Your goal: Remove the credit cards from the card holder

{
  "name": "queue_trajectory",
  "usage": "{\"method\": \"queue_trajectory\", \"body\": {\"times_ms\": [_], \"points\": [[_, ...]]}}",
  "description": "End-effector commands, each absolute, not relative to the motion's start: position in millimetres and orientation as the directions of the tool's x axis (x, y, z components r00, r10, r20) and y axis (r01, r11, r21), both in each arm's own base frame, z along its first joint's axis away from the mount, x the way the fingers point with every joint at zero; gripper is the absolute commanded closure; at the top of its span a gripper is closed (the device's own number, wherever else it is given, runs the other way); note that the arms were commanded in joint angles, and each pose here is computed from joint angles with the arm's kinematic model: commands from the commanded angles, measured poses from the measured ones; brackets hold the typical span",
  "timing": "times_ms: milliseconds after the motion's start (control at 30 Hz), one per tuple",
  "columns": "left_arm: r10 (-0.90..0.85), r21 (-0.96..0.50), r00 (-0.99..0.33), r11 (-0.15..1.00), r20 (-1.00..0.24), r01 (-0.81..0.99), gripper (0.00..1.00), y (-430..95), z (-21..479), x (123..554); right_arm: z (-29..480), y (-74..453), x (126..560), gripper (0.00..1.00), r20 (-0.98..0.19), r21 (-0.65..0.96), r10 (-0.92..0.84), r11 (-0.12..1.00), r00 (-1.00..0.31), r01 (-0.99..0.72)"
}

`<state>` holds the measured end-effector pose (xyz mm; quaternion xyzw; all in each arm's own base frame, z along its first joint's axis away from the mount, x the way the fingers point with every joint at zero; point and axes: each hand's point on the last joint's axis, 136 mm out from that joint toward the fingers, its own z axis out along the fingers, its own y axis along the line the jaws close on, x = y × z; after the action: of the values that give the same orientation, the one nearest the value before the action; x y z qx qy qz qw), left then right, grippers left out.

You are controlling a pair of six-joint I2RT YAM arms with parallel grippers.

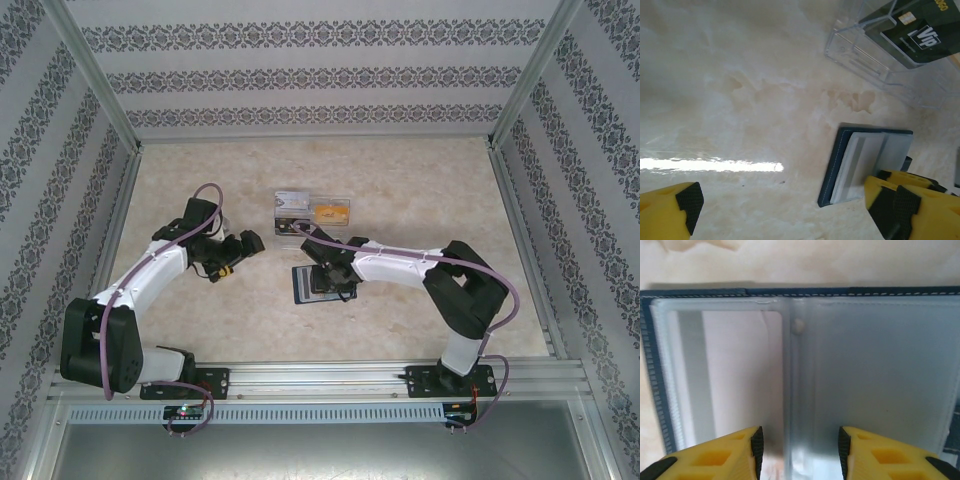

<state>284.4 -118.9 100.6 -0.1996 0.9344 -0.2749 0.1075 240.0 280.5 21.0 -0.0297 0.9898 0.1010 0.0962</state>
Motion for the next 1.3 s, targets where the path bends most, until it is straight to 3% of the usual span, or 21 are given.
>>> {"method": "queue_trajectory", "body": {"times_ms": [0,300,400,600,833,1000,1267], "points": [[-0.427,-0.591,-0.901,0.746,-0.072,-0.307,0.00,-134,97,288,12,276,233,0.55,-0.153,0.169,-0.039,0.983,-0.987,-0.065],[-0.348,-0.621,-0.937,0.744,-0.043,-0.248,0.03,-175,91,287,-3,259,228,0.61,-0.119,0.134,-0.014,0.990,-0.993,-0.030],[-0.303,-0.632,-0.953,0.742,-0.019,-0.223,0.11,-197,87,281,-6,255,227,0.63,-0.113,0.136,-0.005,0.990,-0.994,-0.021],[-0.227,-0.652,-0.974,0.737,0.011,-0.180,0.41,-236,77,272,-6,256,229,0.66,-0.107,0.161,0.002,0.987,-0.994,-0.015],[-0.195,-0.655,-0.980,0.737,0.030,-0.166,0.58,-257,66,274,-7,254,231,0.68,-0.106,0.167,0.009,0.986,-0.994,-0.009],[-0.177,-0.639,-0.983,0.752,0.041,-0.162,0.64,-266,55,272,-8,253,229,0.68,-0.102,0.166,0.011,0.986,-0.995,-0.006],[-0.173,-0.568,-0.984,0.806,0.048,-0.170,0.66,-262,38,264,-8,252,230,0.69,-0.103,0.168,0.018,0.986,-0.995,0.001]]}}
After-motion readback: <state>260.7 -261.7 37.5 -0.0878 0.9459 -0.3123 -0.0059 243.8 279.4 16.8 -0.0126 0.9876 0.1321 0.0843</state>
